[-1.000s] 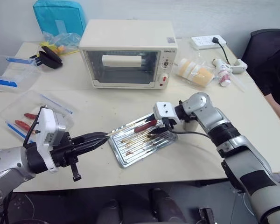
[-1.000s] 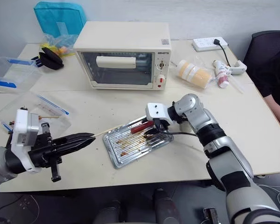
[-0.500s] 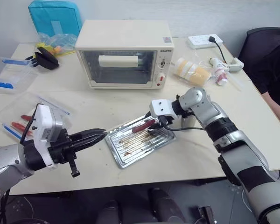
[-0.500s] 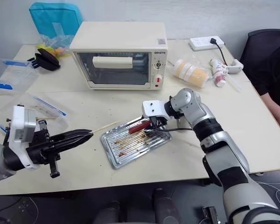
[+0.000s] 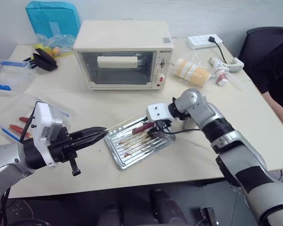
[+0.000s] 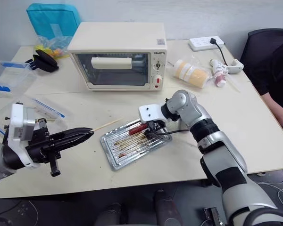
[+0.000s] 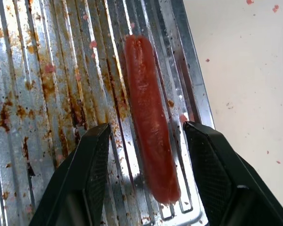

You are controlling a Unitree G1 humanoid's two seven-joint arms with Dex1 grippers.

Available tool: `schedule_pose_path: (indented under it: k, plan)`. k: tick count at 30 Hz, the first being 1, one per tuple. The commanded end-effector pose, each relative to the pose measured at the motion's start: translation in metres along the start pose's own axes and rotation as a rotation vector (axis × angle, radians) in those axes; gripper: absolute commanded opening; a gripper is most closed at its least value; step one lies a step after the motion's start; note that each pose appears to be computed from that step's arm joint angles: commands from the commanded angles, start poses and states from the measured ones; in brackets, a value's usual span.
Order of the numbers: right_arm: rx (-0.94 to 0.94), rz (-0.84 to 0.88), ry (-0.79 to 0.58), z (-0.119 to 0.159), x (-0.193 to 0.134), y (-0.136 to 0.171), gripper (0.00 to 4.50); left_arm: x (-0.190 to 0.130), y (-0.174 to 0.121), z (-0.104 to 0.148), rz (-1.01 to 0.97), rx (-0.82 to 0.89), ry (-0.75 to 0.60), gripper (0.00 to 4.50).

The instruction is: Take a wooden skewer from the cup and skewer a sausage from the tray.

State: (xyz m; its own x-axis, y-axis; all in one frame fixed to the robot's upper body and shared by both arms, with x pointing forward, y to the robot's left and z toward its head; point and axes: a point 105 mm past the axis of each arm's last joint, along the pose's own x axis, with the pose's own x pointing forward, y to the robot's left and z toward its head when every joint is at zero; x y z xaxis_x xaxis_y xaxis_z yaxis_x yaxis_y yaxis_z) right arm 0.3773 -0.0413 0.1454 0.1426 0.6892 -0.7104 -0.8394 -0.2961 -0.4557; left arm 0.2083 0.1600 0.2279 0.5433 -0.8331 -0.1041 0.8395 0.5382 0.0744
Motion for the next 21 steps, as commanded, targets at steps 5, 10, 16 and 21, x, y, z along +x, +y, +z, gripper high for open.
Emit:
schedule_pose_path:
  k: [5,10,16,21]
  plan:
    - [-0.006,0.009,0.005,0.001,0.000,-0.002,0.66,0.000,-0.001,0.006,-0.005,0.037,-0.021,0.00]
    - [0.020,0.012,-0.013,0.003,-0.002,-0.002,0.66,-0.001,0.000,0.005,-0.005,0.037,-0.019,0.00]
    - [0.034,0.005,-0.084,0.013,-0.016,-0.003,0.66,-0.005,0.005,0.002,-0.004,0.028,-0.008,0.00]
    - [0.068,0.039,-0.225,0.038,-0.046,0.002,0.66,-0.013,0.010,-0.002,-0.008,0.013,0.021,0.00]
